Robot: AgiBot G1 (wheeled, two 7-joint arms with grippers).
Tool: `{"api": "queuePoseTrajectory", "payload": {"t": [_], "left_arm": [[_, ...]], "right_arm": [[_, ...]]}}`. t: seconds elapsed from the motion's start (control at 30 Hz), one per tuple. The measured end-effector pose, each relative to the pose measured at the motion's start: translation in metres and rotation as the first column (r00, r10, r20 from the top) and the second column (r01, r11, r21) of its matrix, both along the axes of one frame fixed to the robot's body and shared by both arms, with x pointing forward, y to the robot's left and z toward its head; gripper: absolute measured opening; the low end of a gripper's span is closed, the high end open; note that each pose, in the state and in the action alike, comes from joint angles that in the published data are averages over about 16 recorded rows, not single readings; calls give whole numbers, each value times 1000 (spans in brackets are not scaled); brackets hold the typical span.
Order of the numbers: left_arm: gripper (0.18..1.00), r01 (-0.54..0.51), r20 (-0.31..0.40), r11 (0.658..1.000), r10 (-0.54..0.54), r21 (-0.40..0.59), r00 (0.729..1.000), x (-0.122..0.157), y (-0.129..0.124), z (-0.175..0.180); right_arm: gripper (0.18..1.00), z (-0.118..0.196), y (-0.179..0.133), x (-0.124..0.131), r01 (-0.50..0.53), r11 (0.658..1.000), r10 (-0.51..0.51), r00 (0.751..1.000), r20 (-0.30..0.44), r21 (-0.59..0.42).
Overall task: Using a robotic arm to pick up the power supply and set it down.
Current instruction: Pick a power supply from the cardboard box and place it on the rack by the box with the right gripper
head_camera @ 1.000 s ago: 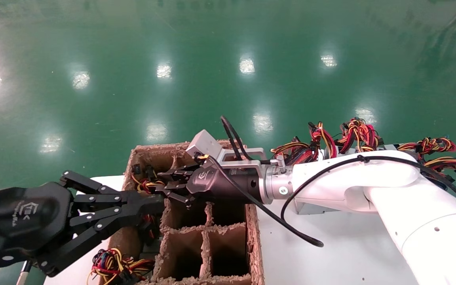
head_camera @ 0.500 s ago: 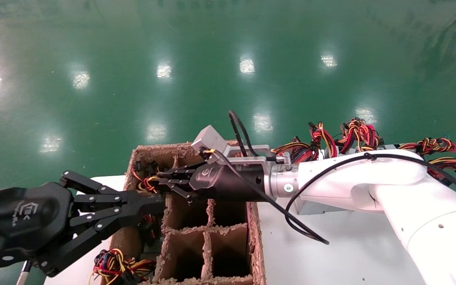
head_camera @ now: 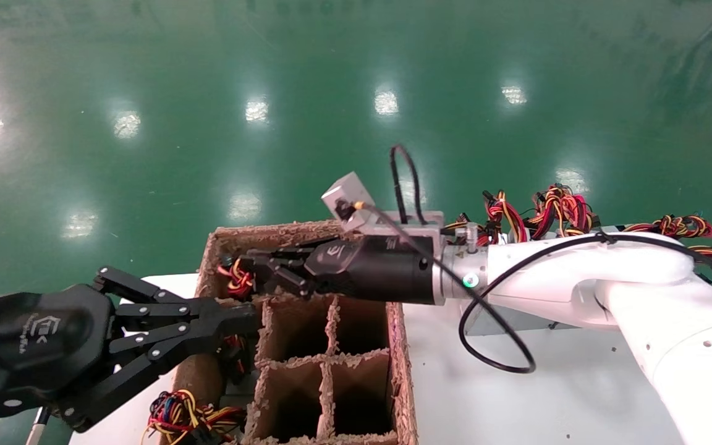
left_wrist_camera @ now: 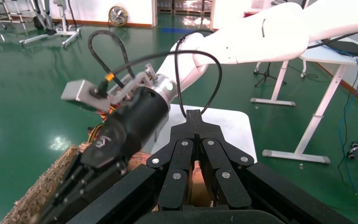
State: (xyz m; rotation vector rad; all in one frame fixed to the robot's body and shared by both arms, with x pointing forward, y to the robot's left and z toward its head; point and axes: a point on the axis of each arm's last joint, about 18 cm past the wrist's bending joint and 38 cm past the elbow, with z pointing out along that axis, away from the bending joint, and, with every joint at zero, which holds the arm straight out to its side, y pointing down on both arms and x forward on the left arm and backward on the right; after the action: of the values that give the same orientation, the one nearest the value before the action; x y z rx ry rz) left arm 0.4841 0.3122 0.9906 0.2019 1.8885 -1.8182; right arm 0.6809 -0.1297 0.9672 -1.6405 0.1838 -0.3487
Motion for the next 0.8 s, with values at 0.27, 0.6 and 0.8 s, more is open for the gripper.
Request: {"api": "queuePoseTrajectory", "payload": {"t": [0.27,0.6,0.8], "left_arm": [[191,0,0,1000,0,0,1000,0,0,0],[191,0,0,1000,0,0,1000,0,0,0],[191,0,0,1000,0,0,1000,0,0,0]], "right_arm": [[209,12,-9,-4,-16,993,25,997,-79,115],[192,27,-15,-9,-37,970,73,987,-143,240],[192,37,-18,-13,-50,943,118,975,-189,329]]}}
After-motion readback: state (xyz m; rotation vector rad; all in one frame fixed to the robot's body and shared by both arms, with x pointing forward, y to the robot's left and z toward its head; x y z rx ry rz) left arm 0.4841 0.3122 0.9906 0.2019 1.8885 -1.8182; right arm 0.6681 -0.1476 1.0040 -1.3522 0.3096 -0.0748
